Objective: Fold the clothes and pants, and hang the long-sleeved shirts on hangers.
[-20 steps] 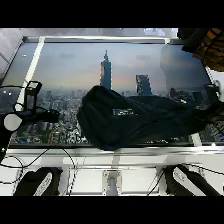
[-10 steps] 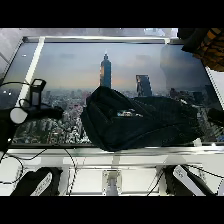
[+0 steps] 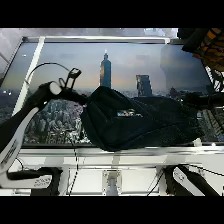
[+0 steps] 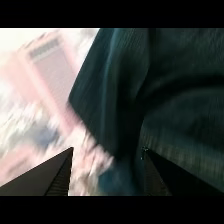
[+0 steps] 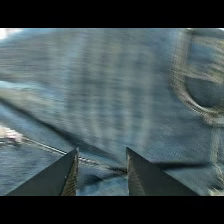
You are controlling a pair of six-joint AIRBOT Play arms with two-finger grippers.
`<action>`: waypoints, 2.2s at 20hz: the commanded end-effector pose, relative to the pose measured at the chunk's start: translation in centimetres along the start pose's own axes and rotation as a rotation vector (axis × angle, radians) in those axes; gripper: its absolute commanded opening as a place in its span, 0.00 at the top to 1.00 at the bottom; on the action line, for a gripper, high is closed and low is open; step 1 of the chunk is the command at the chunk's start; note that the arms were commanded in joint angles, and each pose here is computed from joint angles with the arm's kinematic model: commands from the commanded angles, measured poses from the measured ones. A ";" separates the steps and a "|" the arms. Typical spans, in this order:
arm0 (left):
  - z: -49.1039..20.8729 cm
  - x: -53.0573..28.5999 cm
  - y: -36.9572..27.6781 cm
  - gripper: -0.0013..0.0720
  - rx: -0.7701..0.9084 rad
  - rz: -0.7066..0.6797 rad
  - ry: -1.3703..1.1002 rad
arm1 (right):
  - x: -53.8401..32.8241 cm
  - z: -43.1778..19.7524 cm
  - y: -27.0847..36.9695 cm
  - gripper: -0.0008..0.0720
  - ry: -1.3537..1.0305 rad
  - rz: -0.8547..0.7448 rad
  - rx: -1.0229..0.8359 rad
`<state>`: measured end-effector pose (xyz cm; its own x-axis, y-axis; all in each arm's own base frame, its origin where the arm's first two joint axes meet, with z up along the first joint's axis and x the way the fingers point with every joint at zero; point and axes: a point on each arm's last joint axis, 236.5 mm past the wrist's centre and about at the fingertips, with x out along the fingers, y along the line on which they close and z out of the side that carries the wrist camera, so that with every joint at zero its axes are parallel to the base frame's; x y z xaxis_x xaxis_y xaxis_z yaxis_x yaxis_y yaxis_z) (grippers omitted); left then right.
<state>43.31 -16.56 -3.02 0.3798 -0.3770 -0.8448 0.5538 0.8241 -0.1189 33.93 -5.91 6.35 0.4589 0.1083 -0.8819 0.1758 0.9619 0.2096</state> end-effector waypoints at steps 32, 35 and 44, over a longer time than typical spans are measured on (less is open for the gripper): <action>0.8 -24.1 11.7 0.96 0.308 0.675 0.380 | 0.4 1.4 1.3 0.52 -0.052 0.008 -0.042; -4.7 -20.3 13.5 0.96 0.154 0.614 0.577 | 1.9 1.6 1.0 0.47 -0.036 0.012 -0.032; -12.8 -15.3 15.2 0.49 -0.078 0.455 0.730 | 13.9 4.7 3.6 0.20 -0.012 0.059 -0.107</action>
<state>37.52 6.79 2.73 0.0234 0.3776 -0.9257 0.4317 0.8313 0.3500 41.44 -3.93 -0.68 0.4596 0.1555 -0.8744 0.1052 0.9681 0.2274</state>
